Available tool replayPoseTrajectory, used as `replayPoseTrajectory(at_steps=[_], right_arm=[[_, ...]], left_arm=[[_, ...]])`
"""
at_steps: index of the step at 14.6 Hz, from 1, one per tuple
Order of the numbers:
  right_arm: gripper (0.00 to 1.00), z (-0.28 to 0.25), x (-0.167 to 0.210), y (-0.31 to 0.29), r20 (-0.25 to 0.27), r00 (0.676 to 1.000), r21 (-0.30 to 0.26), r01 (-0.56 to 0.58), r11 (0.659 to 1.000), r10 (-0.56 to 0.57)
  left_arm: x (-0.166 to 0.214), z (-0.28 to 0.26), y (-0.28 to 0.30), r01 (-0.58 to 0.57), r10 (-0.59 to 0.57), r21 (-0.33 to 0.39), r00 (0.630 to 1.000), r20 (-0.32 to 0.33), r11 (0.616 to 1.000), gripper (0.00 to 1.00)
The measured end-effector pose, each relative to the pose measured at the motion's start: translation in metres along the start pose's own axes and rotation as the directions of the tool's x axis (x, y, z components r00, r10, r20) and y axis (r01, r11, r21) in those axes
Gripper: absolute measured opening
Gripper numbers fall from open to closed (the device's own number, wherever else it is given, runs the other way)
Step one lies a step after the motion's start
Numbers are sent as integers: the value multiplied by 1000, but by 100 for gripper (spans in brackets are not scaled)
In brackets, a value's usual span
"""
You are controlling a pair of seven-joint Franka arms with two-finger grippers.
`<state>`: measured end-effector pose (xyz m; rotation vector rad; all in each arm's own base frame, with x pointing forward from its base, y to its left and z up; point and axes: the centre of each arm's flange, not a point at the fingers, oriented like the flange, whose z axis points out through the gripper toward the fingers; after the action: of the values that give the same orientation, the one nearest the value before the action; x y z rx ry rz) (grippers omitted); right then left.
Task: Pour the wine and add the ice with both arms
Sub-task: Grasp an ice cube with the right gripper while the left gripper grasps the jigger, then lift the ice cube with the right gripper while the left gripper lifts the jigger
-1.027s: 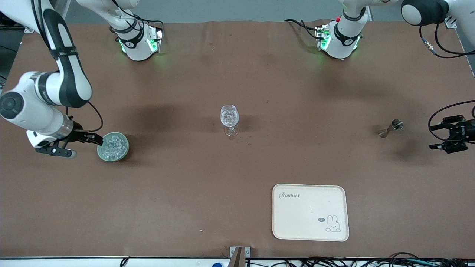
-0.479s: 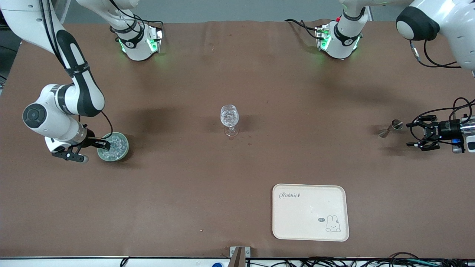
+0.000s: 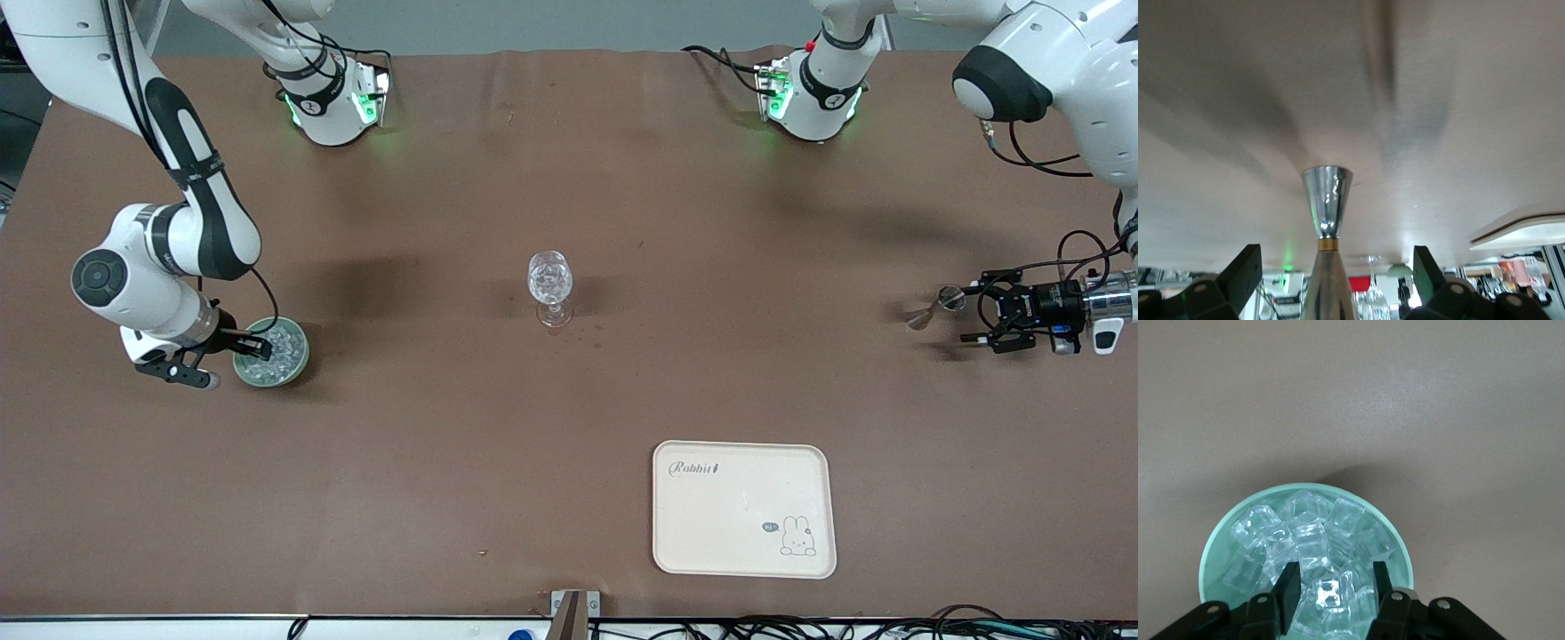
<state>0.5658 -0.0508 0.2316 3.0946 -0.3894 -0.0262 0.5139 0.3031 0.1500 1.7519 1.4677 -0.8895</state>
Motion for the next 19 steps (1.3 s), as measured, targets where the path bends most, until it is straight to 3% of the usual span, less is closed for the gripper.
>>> replayPoseTrajectory(at_steps=[5,9,13,15,16,17,19], right_arm=[[52,16,-9,-4,-11,1000,2,-13,1000,13],[50,17,-11,-12,-9,1000,1,-18,1000,18],[48,17,-11,-12,-3,1000,0,-19,1000,19],[32,18,-12,-12,1,1000,-1,-18,1000,18],[31,18,-13,-12,2,1000,-1,-18,1000,18],[32,19,-13,-13,4,1000,-1,-18,1000,18],[32,20,-14,-12,6,1000,-2,-18,1000,18]], left_arm=[[22,21,-26,64,-53,-69,986,157,996,100],[31,32,-35,91,-69,-95,975,210,991,100],[31,37,-37,99,-67,-126,968,240,987,94],[30,39,-34,97,-61,-137,967,246,986,90],[30,39,-34,97,-60,-141,967,247,985,90],[30,39,-34,97,-59,-143,967,248,985,85],[30,39,-33,96,-57,-146,966,252,985,61]])
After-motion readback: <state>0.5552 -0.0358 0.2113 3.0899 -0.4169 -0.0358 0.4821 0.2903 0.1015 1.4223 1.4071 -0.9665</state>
